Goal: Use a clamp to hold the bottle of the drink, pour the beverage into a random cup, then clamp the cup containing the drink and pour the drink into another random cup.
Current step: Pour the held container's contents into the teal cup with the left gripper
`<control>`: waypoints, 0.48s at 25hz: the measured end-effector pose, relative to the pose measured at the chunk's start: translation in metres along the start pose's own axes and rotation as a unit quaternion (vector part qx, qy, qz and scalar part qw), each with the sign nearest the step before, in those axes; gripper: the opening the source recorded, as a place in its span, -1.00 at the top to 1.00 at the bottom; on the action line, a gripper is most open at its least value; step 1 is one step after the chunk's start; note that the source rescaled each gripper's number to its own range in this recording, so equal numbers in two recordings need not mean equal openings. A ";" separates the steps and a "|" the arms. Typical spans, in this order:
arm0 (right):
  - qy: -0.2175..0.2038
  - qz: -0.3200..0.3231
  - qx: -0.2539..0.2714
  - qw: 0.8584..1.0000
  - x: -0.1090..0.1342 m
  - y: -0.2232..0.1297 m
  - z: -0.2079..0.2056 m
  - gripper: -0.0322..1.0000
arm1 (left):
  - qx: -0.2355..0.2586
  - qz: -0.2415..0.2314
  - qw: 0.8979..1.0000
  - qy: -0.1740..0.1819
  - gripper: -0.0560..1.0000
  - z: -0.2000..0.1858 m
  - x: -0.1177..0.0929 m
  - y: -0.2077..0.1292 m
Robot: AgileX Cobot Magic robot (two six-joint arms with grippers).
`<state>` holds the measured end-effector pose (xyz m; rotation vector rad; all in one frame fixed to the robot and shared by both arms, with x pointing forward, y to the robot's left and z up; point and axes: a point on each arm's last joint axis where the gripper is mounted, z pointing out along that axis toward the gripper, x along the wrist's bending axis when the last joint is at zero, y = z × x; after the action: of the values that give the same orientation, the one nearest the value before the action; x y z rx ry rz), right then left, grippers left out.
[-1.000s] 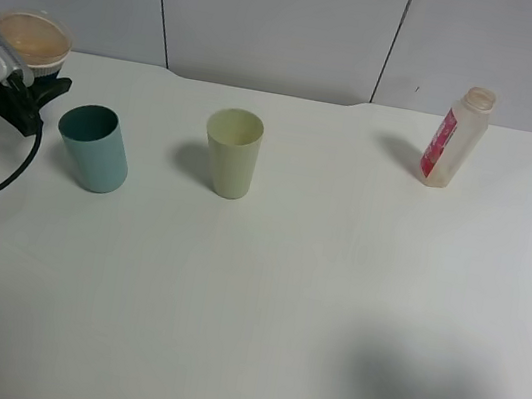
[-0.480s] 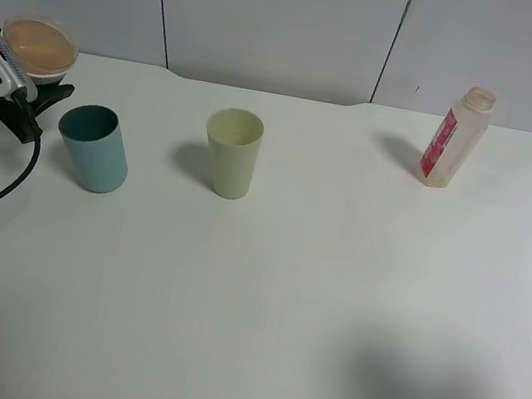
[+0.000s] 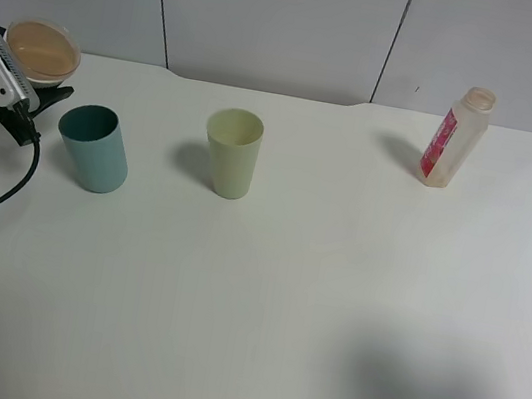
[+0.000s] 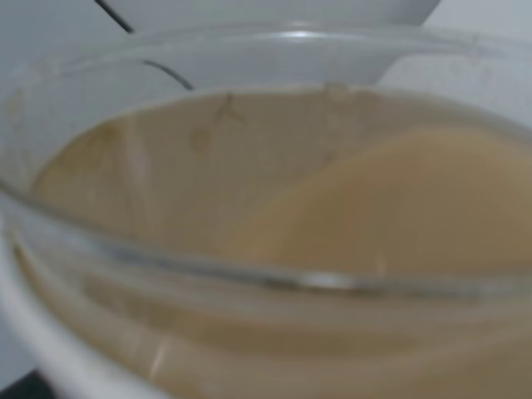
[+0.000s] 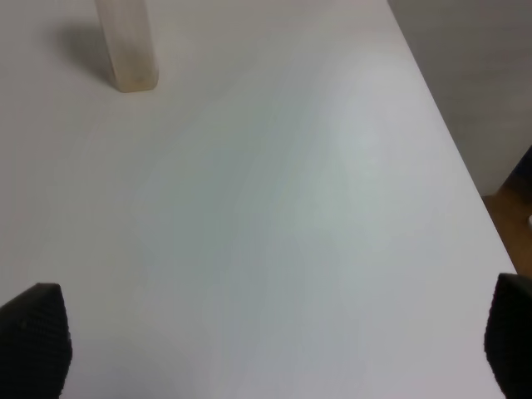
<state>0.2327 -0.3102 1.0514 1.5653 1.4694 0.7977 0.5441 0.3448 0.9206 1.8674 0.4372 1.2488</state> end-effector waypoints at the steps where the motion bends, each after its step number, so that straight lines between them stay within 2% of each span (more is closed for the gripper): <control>1: 0.000 0.000 0.000 1.000 0.000 0.000 0.000 -1.00 | 0.000 0.003 1.000 0.000 0.88 0.000 0.000 0.000; 12: 0.000 0.000 0.000 1.000 0.000 0.000 0.000 -1.00 | -0.001 0.042 0.999 0.000 0.88 0.000 0.000 0.000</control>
<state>0.2327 -0.3102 1.0514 1.5653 1.4694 0.7977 0.5441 0.3447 0.9207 1.9013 0.3621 1.3041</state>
